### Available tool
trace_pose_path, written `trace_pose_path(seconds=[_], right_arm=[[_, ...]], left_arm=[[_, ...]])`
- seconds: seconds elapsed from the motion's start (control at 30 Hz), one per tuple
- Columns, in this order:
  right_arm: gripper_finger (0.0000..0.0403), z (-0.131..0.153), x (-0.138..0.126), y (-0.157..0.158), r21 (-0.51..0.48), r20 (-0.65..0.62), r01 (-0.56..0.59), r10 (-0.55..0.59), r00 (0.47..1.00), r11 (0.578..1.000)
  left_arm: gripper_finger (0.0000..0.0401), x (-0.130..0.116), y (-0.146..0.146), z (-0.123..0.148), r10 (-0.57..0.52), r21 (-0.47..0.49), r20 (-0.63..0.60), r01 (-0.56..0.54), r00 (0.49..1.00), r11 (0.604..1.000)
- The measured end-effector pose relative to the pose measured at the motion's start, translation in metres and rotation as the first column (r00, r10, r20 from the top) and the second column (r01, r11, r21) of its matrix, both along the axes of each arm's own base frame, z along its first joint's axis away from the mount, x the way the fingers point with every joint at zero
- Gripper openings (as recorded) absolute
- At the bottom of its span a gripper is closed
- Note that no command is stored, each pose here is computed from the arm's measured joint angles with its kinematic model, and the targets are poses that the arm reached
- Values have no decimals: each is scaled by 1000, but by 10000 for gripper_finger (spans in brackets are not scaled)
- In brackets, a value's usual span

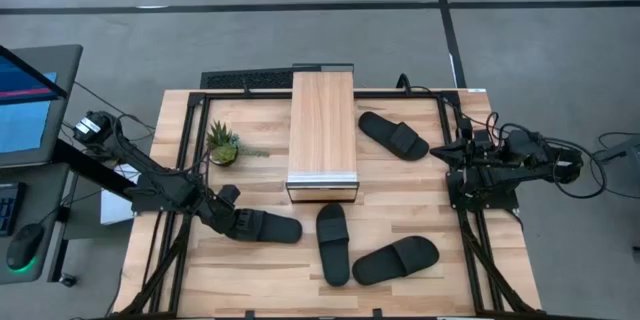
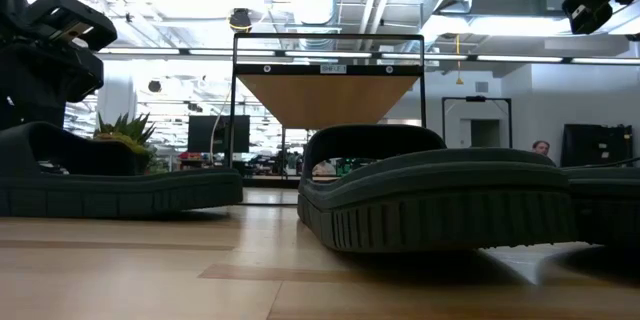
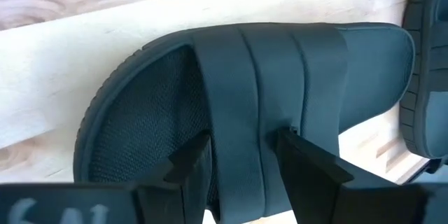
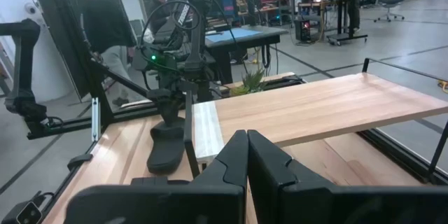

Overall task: Pick and place slides into the shelf
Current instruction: Put the bottom left black slide on the shelf

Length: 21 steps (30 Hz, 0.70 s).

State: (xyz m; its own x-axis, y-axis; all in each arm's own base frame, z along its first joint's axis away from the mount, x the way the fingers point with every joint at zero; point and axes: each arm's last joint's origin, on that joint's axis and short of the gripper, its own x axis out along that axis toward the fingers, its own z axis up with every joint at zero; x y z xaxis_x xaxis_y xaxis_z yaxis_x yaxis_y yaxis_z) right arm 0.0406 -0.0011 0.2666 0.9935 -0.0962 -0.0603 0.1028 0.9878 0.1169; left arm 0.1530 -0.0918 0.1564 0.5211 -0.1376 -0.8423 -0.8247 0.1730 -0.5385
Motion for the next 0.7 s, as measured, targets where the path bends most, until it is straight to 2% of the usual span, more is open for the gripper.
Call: trace_pose_path(seconds=[0.5, 0.6, 0.7], right_arm=[[0, 0, 0, 0, 0, 0, 0, 0, 1000, 1000], [0, 0, 0, 0, 0, 0, 0, 0, 1000, 1000], [0, 0, 0, 0, 0, 0, 0, 0, 1000, 1000]], left_arm=[[145, 3, -1, 2, -32, 23, 54, 31, 998, 999], [121, 3, -1, 2, -36, 36, 53, 34, 998, 999], [75, 3, -1, 2, -57, 55, 56, 54, 997, 997]])
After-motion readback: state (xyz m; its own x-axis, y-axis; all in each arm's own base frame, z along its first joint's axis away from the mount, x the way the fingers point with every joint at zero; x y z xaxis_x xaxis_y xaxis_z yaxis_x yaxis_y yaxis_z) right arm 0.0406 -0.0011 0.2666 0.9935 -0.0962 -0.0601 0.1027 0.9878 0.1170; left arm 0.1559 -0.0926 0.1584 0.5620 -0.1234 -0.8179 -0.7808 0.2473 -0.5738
